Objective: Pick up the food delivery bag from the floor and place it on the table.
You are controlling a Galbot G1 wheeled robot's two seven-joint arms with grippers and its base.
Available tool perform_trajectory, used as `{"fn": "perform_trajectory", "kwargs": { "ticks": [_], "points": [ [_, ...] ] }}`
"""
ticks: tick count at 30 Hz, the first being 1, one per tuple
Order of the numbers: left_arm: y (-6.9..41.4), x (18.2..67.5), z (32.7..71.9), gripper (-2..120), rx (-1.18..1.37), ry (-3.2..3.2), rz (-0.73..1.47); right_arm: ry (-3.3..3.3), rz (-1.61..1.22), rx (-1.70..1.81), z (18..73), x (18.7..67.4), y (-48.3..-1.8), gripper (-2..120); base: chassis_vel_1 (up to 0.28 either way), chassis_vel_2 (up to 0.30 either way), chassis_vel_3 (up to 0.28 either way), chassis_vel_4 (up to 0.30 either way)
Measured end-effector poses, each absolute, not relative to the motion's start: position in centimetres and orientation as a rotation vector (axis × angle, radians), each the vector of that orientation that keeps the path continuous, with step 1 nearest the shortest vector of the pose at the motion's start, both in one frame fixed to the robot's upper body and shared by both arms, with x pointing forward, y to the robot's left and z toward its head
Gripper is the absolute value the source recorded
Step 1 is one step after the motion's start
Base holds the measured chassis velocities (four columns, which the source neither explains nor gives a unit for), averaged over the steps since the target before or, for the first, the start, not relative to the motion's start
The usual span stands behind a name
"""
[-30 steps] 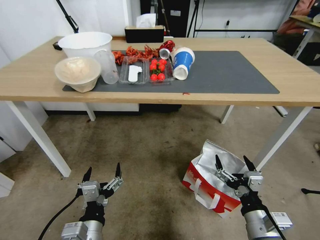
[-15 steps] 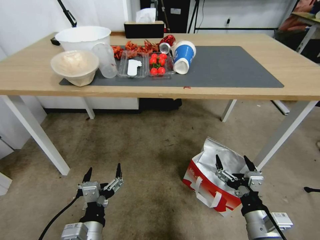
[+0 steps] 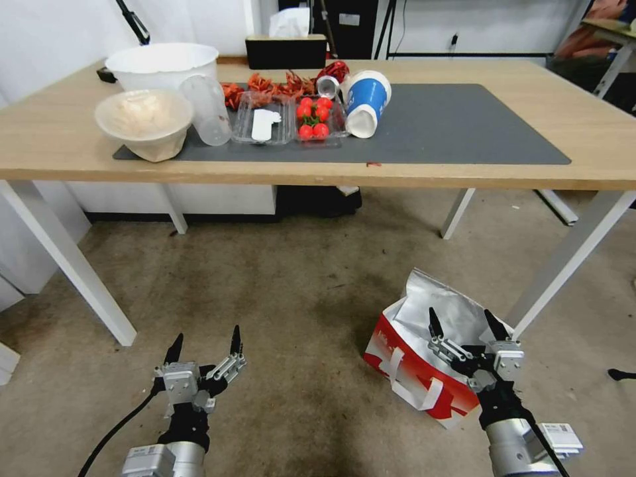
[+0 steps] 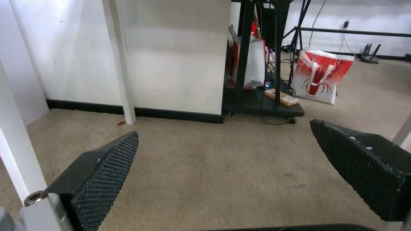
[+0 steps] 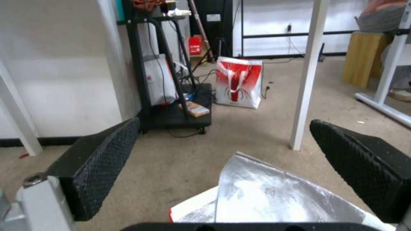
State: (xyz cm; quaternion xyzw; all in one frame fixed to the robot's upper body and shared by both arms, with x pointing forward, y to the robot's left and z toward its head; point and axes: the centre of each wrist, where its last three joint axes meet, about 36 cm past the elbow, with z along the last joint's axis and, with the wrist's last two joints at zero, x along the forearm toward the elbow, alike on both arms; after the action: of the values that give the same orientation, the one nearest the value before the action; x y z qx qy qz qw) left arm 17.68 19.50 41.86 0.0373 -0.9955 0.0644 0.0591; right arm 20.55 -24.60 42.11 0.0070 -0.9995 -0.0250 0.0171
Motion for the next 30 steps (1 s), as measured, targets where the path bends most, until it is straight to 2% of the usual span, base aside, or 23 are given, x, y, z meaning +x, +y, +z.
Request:
{"fn": "perform_trajectory", "kwargs": {
  "ticks": [30],
  "points": [
    [19.51, 18.24, 41.1, 100, 0.096, -3.018, 0.211, -3.096, -0.07, 0.017, 41.23, 20.68, -24.87, 100, 0.0, 0.0, 0.0, 0.0]
  ]
}}
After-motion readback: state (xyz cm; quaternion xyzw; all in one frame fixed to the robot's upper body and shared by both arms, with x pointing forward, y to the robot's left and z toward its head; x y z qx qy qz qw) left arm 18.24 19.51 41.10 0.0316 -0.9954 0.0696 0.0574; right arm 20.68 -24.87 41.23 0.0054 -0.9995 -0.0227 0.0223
